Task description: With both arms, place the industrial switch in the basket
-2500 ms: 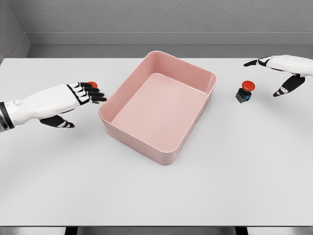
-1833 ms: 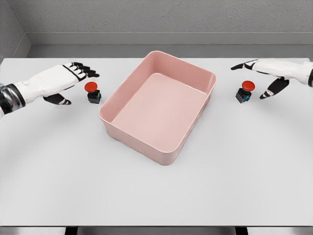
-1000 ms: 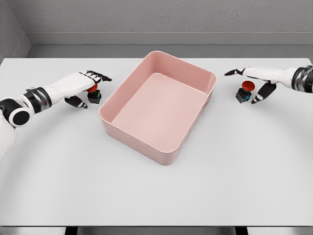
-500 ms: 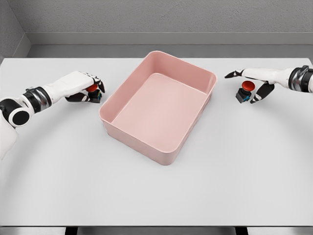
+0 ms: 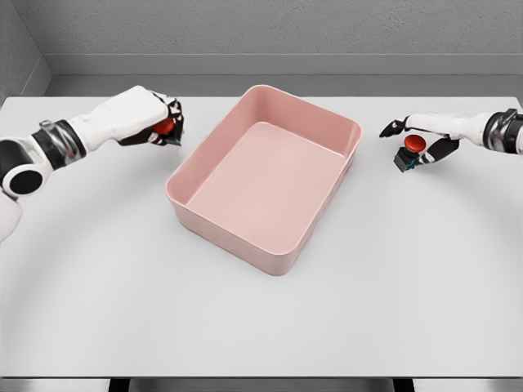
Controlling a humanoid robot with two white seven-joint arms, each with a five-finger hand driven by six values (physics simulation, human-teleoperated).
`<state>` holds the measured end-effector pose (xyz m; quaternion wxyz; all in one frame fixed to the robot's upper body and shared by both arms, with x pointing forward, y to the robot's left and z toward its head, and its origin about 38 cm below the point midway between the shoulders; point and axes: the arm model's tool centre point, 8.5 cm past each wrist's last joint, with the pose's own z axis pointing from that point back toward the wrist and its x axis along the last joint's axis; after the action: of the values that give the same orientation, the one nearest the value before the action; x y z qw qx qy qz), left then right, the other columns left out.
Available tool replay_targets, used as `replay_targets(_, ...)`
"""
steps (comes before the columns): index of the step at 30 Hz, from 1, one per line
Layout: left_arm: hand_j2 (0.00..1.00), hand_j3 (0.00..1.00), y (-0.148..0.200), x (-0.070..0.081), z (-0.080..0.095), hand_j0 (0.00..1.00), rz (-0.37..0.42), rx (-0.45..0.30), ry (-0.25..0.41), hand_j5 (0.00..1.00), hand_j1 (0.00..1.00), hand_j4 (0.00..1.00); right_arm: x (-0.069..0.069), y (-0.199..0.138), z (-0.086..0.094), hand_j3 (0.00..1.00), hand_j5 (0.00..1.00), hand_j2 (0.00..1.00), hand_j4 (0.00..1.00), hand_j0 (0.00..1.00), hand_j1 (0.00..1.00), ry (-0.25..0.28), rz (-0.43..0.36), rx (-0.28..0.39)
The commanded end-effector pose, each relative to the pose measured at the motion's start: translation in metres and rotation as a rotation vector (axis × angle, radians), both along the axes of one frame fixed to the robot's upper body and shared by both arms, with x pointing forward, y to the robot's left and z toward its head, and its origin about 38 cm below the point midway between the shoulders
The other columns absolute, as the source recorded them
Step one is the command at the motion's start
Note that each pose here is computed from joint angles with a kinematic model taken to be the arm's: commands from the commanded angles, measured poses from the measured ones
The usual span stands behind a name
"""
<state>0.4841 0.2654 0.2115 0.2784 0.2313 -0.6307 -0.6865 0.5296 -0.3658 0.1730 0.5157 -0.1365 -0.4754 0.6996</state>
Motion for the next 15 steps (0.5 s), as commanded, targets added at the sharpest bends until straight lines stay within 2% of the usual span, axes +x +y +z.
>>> replay_targets(1, 0.26, 0.26, -0.01, -0.007, 0.019, 0.26, -0.043, -0.031, -0.045, 0.26, 0.26, 0.26, 0.0, 0.001, 0.001, 0.72, 0.72, 0.72, 0.72, 0.72, 0.72, -0.002, -0.001, 0.008)
replay_targets(4, 0.27, 0.27, -0.028, -0.018, 0.039, 0.27, -0.107, -0.047, -0.097, 0.27, 0.27, 0.27, 0.0, 0.0, 0.0, 0.7, 0.7, 0.7, 0.7, 0.7, 0.7, 0.001, 0.0, 0.006)
replay_targets(8, 0.27, 0.27, -0.048, -0.031, 0.056, 0.27, -0.176, -0.077, -0.142, 0.27, 0.27, 0.27, 0.0, 0.0, -0.001, 0.66, 0.66, 0.66, 0.66, 0.66, 0.66, 0.003, 0.001, 0.005)
replay_targets(11, 0.27, 0.27, -0.058, -0.036, 0.053, 0.27, -0.204, -0.085, -0.141, 0.27, 0.27, 0.27, 0.0, 0.001, 0.001, 0.62, 0.62, 0.62, 0.62, 0.62, 0.62, -0.002, 0.008, 0.007)
replay_targets(15, 0.27, 0.27, -0.078, -0.042, 0.033, 0.27, -0.239, -0.099, -0.101, 0.27, 0.27, 0.27, 0.0, 0.001, 0.003, 0.55, 0.55, 0.55, 0.55, 0.55, 0.55, -0.005, 0.008, 0.009)
